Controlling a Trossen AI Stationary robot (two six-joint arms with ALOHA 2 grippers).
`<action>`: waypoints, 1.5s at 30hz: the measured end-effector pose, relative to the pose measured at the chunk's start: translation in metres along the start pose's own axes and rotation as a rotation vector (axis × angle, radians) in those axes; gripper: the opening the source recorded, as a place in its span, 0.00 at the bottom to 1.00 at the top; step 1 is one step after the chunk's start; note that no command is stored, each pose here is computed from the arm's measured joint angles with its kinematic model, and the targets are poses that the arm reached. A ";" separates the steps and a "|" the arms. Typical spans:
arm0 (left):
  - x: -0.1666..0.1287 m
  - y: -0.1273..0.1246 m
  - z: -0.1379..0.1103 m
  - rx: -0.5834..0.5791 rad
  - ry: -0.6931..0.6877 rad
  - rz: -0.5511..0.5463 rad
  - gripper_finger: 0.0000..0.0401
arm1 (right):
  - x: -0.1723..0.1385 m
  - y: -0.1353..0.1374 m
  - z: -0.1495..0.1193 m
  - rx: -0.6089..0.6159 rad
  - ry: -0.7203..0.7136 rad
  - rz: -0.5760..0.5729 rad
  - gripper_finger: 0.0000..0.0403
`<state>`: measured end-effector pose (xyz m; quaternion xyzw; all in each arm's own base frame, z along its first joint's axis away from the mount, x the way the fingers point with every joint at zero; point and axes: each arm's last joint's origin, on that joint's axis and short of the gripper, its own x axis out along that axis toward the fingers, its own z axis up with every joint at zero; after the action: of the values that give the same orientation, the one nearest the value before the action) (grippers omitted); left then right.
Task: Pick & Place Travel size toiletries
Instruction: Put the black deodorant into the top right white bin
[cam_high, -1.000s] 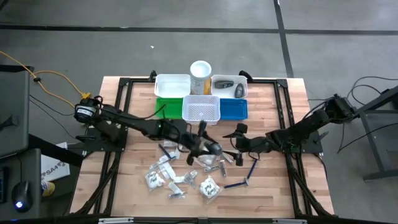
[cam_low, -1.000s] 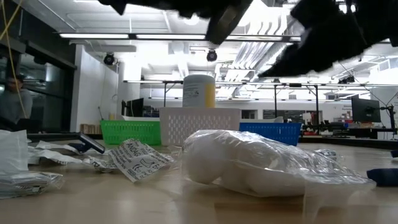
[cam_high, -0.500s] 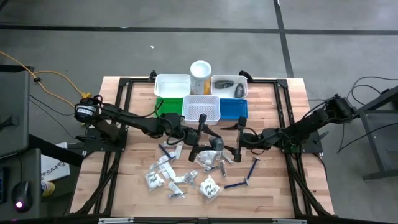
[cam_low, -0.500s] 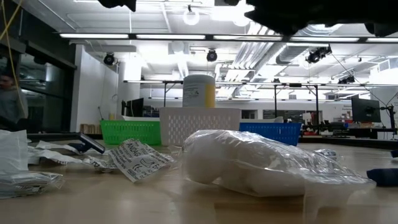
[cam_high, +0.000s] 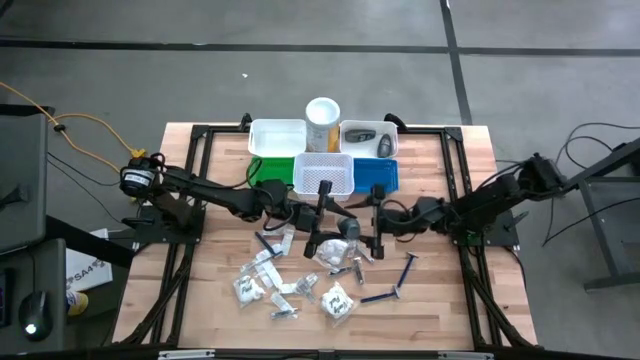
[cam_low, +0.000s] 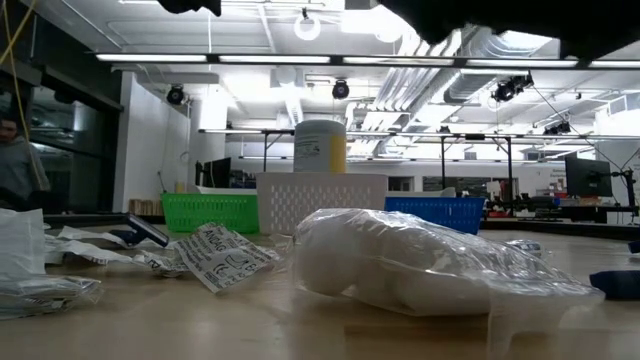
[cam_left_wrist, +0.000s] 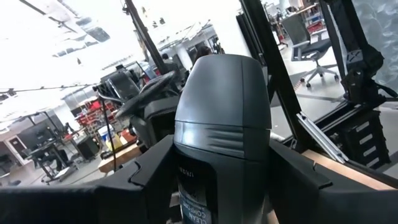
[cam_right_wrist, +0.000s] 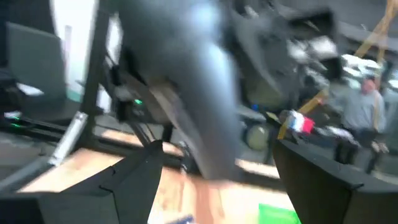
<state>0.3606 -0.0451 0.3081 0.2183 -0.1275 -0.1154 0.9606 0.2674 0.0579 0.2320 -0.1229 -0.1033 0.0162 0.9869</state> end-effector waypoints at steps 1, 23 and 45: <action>0.000 0.000 0.000 0.000 0.001 0.000 0.49 | 0.004 0.001 -0.001 -0.010 0.004 -0.003 0.74; 0.000 0.000 -0.002 -0.046 0.020 0.003 0.49 | 0.024 0.001 0.004 -0.037 0.015 -0.034 0.31; -0.001 0.003 -0.005 -0.073 0.101 0.155 0.62 | 0.022 -0.001 -0.011 0.066 0.185 -0.177 0.21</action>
<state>0.3621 -0.0402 0.3050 0.1782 -0.0911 -0.0344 0.9792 0.2912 0.0560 0.2264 -0.0819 -0.0215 -0.0792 0.9933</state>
